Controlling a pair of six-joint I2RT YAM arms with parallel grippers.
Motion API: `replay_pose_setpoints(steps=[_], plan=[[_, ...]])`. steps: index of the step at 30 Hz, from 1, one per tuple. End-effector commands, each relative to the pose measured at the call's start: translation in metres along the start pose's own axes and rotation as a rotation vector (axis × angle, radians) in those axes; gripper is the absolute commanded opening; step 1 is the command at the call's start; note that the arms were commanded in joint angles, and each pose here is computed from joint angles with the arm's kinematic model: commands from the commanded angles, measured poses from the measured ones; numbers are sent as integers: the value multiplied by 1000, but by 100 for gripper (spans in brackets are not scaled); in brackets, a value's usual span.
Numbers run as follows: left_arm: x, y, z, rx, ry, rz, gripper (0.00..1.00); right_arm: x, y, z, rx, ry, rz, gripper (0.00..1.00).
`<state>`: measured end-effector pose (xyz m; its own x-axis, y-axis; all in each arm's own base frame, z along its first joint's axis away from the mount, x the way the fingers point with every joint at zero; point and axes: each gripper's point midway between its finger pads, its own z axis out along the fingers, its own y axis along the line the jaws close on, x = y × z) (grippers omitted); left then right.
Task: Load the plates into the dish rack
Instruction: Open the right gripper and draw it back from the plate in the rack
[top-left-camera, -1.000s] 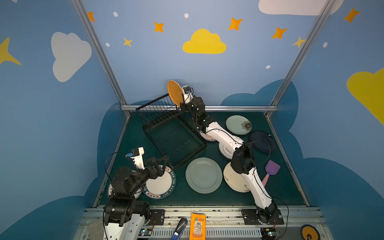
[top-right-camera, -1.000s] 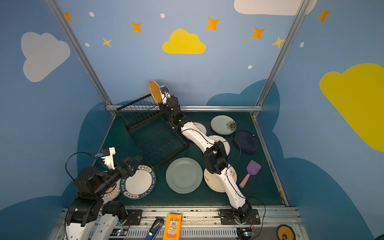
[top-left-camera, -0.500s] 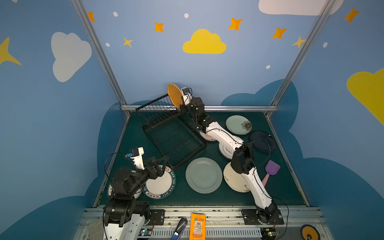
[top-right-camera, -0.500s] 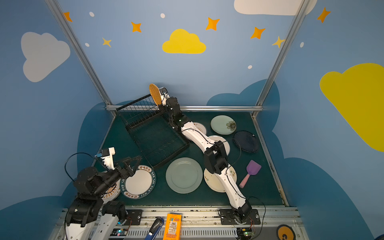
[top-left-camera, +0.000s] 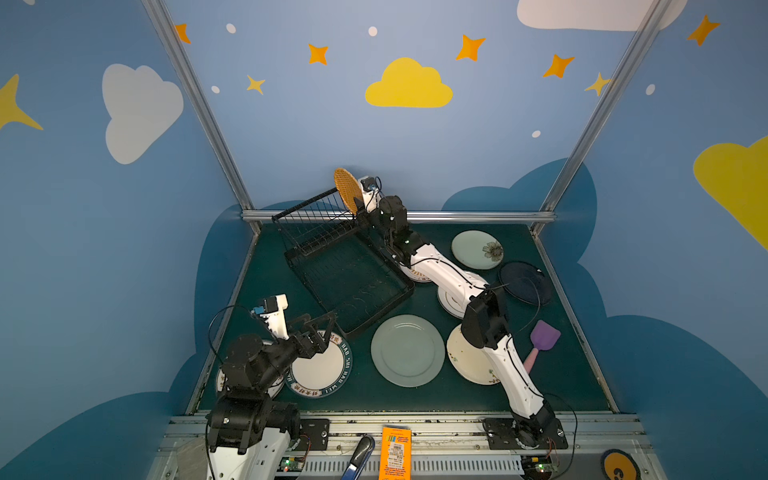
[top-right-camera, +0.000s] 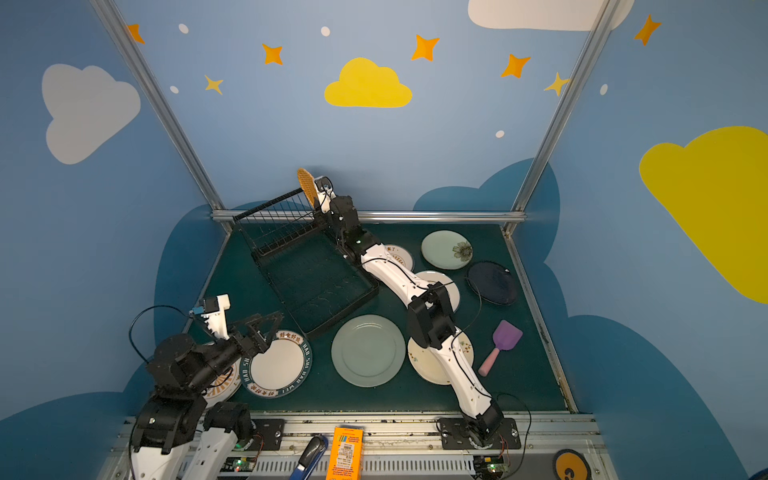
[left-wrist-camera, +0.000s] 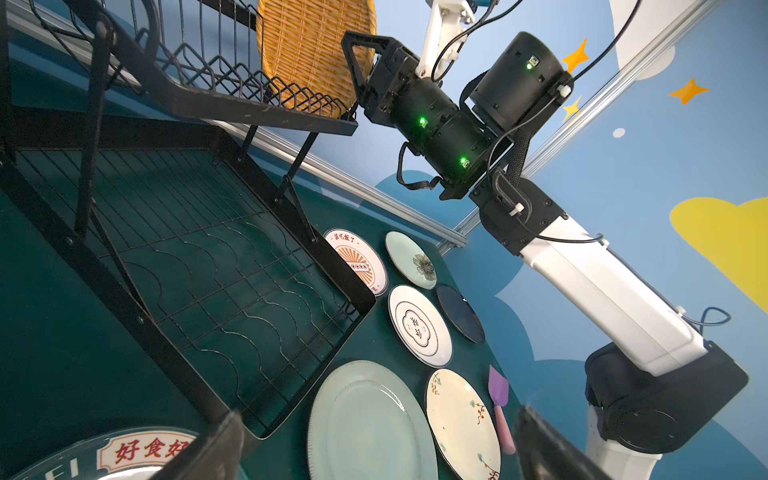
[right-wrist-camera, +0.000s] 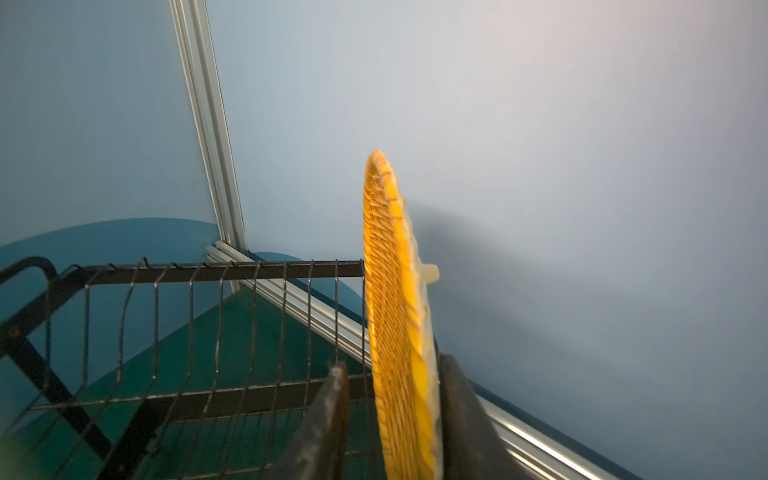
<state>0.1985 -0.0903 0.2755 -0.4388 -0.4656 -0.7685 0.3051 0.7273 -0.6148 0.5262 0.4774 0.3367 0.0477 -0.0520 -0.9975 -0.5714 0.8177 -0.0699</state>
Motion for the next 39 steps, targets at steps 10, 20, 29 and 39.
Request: replay_pose_setpoints(steps=[10, 20, 29, 39], plan=[[-3, -2, -1, 11, -16, 14, 100, -44, -2, -17, -2, -46, 26, 68], [-5, 1, -1, -8, -23, 20, 100, -61, -5, -30, -3, -56, 25, 77], [-5, 4, -1, -19, -28, 14, 100, -92, -20, -71, 20, -73, 34, 82], [0, 5, 6, -18, 28, -13, 100, -69, -83, -145, 83, 87, 97, 84]])
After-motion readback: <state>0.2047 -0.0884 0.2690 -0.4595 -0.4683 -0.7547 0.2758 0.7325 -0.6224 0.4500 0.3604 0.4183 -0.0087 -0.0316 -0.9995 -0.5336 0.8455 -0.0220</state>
